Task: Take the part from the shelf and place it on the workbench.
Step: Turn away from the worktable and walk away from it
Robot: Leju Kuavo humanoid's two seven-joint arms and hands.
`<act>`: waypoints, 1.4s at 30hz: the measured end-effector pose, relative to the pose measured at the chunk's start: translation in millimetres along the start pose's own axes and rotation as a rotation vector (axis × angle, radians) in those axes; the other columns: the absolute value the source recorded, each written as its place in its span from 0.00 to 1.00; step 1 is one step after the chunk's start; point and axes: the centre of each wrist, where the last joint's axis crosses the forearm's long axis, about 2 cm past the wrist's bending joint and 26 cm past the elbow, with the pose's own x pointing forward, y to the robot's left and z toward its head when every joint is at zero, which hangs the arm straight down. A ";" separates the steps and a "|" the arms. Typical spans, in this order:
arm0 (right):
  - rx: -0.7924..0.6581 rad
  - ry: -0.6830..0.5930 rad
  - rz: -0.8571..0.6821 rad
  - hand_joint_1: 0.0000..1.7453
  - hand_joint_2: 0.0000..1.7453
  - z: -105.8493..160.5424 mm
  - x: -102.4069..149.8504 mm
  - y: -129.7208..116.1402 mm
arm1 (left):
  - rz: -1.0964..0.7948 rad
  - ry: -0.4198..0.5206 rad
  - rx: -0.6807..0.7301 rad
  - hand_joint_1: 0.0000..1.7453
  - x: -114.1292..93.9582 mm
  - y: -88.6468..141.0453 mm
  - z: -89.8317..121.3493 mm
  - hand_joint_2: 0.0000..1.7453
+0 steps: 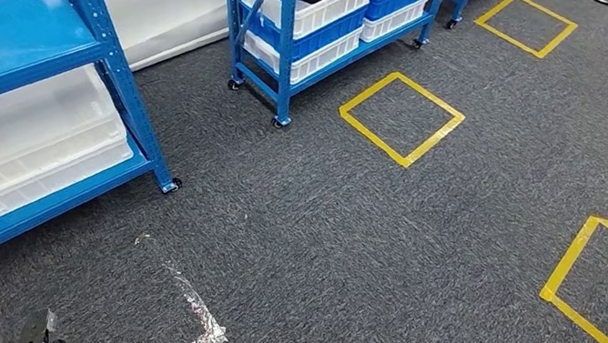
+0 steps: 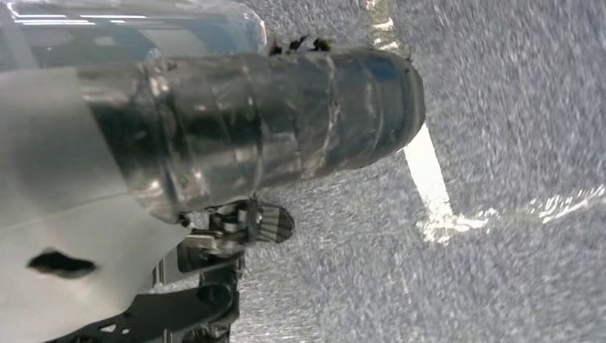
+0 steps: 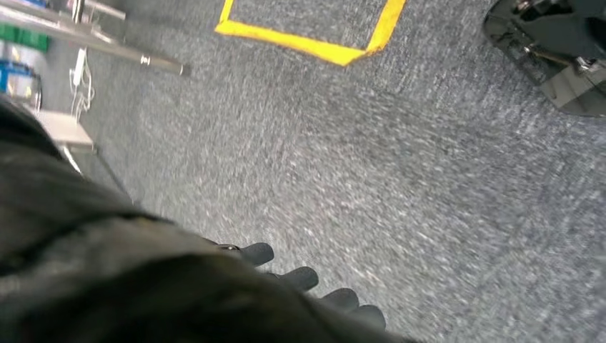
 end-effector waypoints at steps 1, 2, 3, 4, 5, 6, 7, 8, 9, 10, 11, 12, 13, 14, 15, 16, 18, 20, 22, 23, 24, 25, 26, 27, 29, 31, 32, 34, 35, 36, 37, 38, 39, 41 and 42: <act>-0.001 -0.001 0.000 0.00 0.00 -0.1 0.4 -0.3 | 0.000 -0.002 0.000 0.00 1.2 0.0 0.1 0.00; -0.001 -0.002 0.001 0.00 0.00 -0.1 0.7 -0.6 | -0.001 -0.005 0.000 0.00 2.4 -0.2 0.2 0.00; -0.001 -0.002 0.001 0.00 0.00 -0.2 1.0 -0.8 | -0.001 -0.007 0.001 0.00 3.3 -0.2 0.3 0.00; -0.001 -0.003 0.003 0.00 0.00 -0.2 1.3 -1.0 | -0.002 -0.007 0.003 0.00 3.7 0.1 0.3 0.00; -0.001 -0.004 0.005 0.00 0.00 -0.3 1.6 -1.2 | -0.002 -0.005 0.006 0.00 3.2 0.2 0.2 0.00; -0.001 -0.005 0.008 0.00 0.00 -0.3 1.9 -1.4 | -0.003 -0.003 0.009 0.00 2.7 0.4 0.2 0.00; -0.002 -0.007 0.011 0.00 0.00 -0.4 2.4 -1.9 | -0.003 -0.002 0.012 0.00 2.6 0.5 0.2 0.00; -0.003 -0.008 0.014 0.00 0.00 -0.5 2.7 -2.2 | -0.003 -0.001 0.013 0.00 2.8 0.1 0.2 0.00; -0.003 -0.008 0.017 0.00 0.00 -0.5 2.8 -2.4 | -0.003 -0.002 0.015 0.00 3.4 -0.2 0.4 0.00; -0.002 -0.008 0.019 0.00 0.00 -0.5 2.7 -2.1 | -0.003 -0.003 0.017 0.00 3.9 -0.5 0.5 0.25; -0.001 -0.007 0.022 0.00 0.00 -0.3 2.1 -1.5 | -0.003 -0.003 0.020 0.00 4.1 -0.7 0.5 0.50; 0.001 -0.006 0.024 0.00 0.00 -0.2 1.3 -0.7 | -0.003 -0.002 0.024 0.00 3.9 -0.7 0.5 0.75; 0.003 -0.005 0.028 0.00 0.00 -0.1 0.4 -0.2 | -0.004 -0.002 0.028 0.00 3.7 -0.7 0.5 1.00; 0.004 -0.004 0.033 0.00 0.00 0.0 -0.2 -0.1 | -0.006 -0.001 0.032 0.00 3.7 -0.8 0.6 1.00; 0.006 -0.004 0.039 0.00 0.00 0.0 -0.6 -0.3 | -0.008 0.001 0.035 0.00 3.7 -0.8 0.6 1.00; 0.008 -0.005 0.046 0.00 0.00 -0.1 -0.5 -0.7 | -0.009 0.002 0.037 0.00 4.1 -0.9 0.6 1.00; 0.012 -0.008 0.057 0.00 0.00 -0.3 0.4 -1.4 | -0.010 0.004 0.041 0.00 4.6 -1.1 0.7 1.00; 0.014 -0.011 0.065 0.00 0.00 -0.3 1.2 -1.3 | -0.010 0.006 0.044 0.00 4.6 -0.7 0.7 1.00; 0.014 -0.014 0.073 0.00 0.00 -0.3 2.0 -1.3 | -0.010 0.007 0.047 0.00 4.3 0.4 0.5 1.00; 0.014 -0.016 0.080 0.00 0.00 -0.4 2.4 -1.6 | -0.010 0.007 0.047 0.00 4.7 0.8 0.4 1.00; 0.013 -0.017 0.089 0.00 0.00 -0.5 2.5 -2.0 | -0.011 0.007 0.046 0.00 5.1 0.3 0.6 1.00; 0.015 -0.019 0.101 0.00 0.00 -0.5 2.4 -2.1 | -0.011 0.007 0.045 0.00 5.5 -0.3 0.7 1.00; 0.018 -0.021 0.115 0.00 0.00 -0.4 2.1 -1.8 | -0.012 0.007 0.043 0.00 5.4 -0.7 0.7 1.00; 0.021 -0.023 0.130 0.00 0.00 -0.4 1.9 -1.5 | -0.012 0.009 0.042 0.00 4.9 -1.1 0.8 1.00; 0.028 -0.027 0.155 0.00 0.00 -0.3 2.0 -1.0 | -0.012 0.012 0.041 0.00 4.4 -1.2 0.7 1.00; 0.031 -0.030 0.171 0.00 0.00 -0.3 2.6 -0.9 | -0.012 0.010 0.040 0.00 5.8 -1.3 0.9 1.00; 0.030 -0.031 0.176 0.00 0.00 -0.4 3.0 -1.3 | -0.012 0.008 0.040 0.00 6.9 -1.5 1.0 1.00; 0.028 -0.032 0.177 0.00 0.00 -0.7 4.3 -2.4 | -0.012 0.008 0.042 0.00 8.2 -1.1 1.1 1.00; 0.026 -0.031 0.173 0.00 0.25 -0.8 5.0 -3.0 | -0.012 0.010 0.044 0.00 8.1 -0.5 1.0 1.00; 0.026 -0.028 0.167 0.00 0.50 -0.8 5.4 -3.3 | -0.012 0.013 0.045 0.00 7.4 -0.2 0.8 1.00; 0.025 -0.024 0.160 0.00 0.75 -0.9 5.5 -3.5 | -0.012 0.015 0.046 0.00 7.1 -0.1 0.8 0.75; 0.025 -0.019 0.155 0.00 0.75 -0.9 5.5 -3.7 | -0.012 0.016 0.046 0.00 7.5 -0.3 0.9 0.50; 0.025 -0.016 0.151 0.00 0.50 -0.9 5.3 -3.7 | -0.012 0.016 0.045 0.00 8.0 -0.7 1.0 0.25; 0.027 -0.010 0.144 0.00 0.00 -0.8 4.6 -3.1 | -0.011 0.015 0.043 0.00 9.6 -1.3 1.2 0.00; 0.028 -0.008 0.141 0.00 0.00 -0.6 3.8 -2.5 | -0.011 0.016 0.042 0.00 9.6 -1.6 1.3 0.00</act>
